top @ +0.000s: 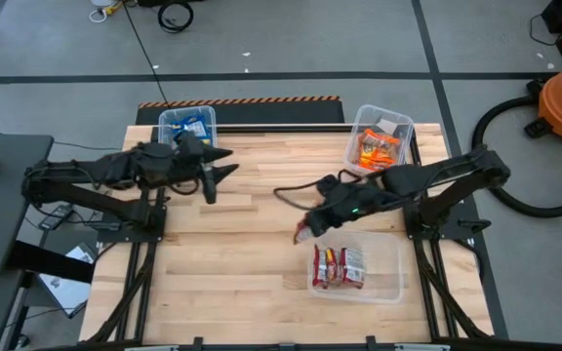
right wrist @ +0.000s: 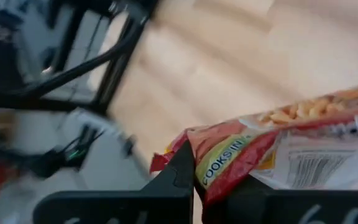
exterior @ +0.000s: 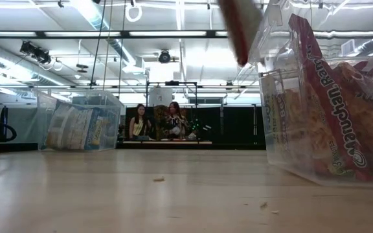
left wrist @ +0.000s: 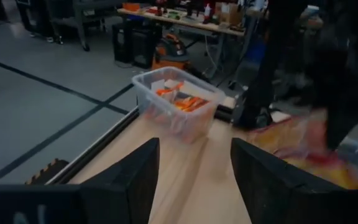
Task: Sort Maruchan noodles
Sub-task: Put the red noodle pack into the bottom transparent bin
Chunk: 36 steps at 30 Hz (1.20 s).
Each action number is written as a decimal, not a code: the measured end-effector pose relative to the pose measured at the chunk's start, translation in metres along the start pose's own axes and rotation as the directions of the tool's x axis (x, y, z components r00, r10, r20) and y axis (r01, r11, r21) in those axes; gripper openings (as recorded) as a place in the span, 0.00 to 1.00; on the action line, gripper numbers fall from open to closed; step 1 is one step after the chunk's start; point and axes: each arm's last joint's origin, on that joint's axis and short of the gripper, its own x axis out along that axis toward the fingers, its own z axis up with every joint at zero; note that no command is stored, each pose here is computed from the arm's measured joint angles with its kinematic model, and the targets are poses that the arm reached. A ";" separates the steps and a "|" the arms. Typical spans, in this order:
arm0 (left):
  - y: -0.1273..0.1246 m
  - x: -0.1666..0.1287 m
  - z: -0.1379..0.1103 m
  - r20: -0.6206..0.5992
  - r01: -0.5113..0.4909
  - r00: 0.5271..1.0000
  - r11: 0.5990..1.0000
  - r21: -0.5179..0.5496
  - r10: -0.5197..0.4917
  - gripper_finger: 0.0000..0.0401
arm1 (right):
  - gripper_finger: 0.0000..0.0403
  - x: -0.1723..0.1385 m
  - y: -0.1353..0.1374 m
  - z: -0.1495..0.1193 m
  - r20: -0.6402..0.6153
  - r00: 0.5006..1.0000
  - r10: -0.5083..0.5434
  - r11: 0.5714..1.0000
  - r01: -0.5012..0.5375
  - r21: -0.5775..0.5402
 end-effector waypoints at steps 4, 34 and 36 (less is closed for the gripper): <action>0.005 -0.011 -0.004 -0.053 -0.008 0.999 1.000 0.025 0.009 0.51 | 0.02 -0.033 -0.001 0.001 -0.080 0.992 0.098 0.991 -0.090 0.095; -0.017 -0.030 -0.029 -0.298 0.253 0.927 0.966 0.054 -0.226 0.49 | 0.02 -0.056 -0.043 -0.061 -0.803 0.580 -0.137 0.902 0.409 0.141; -0.021 -0.032 -0.030 -0.301 0.272 0.922 0.961 0.058 -0.243 0.49 | 0.02 -0.048 -0.049 -0.065 -0.814 0.564 -0.141 0.894 0.426 0.141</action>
